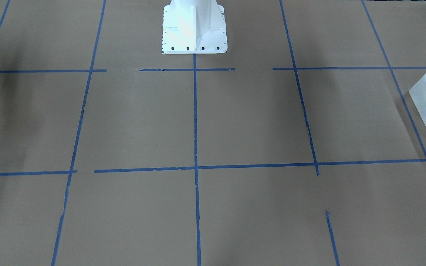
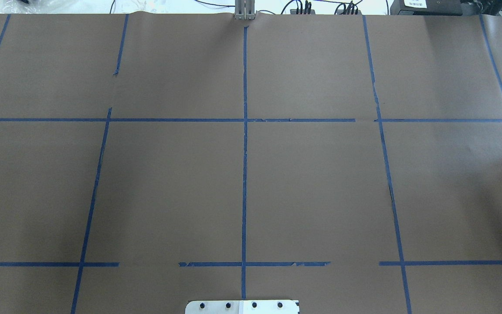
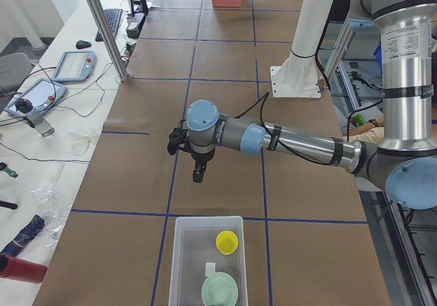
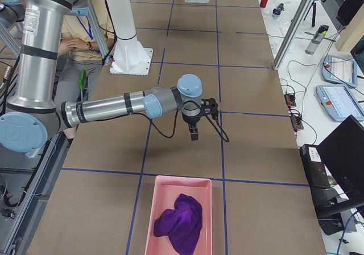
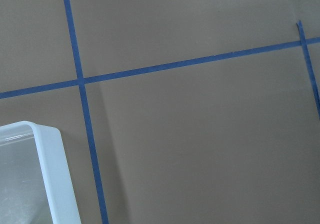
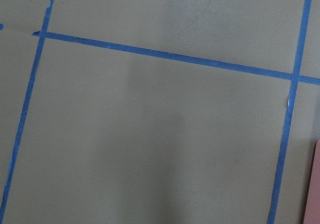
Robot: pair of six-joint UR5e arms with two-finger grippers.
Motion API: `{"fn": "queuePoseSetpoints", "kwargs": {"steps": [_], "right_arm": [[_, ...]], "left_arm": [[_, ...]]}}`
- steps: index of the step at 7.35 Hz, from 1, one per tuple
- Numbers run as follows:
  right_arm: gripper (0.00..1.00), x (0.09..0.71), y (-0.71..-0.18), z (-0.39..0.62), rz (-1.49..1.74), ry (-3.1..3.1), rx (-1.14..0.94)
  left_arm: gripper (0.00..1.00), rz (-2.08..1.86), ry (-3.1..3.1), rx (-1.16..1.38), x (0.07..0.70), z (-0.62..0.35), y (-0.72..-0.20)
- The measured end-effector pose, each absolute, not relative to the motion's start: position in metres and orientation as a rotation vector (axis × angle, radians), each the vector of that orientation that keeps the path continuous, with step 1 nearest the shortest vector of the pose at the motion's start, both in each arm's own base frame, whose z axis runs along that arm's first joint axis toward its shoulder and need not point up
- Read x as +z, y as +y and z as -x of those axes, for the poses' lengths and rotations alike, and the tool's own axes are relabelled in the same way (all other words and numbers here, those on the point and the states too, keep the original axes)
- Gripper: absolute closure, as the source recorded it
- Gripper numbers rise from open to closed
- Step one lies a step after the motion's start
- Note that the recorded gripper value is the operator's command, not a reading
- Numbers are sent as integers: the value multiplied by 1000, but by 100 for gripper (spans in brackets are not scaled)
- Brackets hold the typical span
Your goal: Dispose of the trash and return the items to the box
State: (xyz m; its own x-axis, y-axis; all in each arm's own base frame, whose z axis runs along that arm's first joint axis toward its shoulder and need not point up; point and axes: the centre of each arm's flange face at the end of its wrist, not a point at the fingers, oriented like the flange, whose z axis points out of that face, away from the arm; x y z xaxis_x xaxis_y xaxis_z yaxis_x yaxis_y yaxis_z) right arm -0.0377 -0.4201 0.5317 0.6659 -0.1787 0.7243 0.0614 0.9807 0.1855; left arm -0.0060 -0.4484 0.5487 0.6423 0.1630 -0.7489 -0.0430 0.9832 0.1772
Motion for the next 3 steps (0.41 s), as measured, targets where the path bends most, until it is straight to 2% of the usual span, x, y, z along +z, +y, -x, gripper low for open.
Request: {"fn": "queuePoseSetpoints", "kwargs": {"steps": [3], "right_arm": [[0, 537, -422, 32, -125, -822, -113]], "left_arm": [[0, -175, 823, 87, 551, 23, -457]]}}
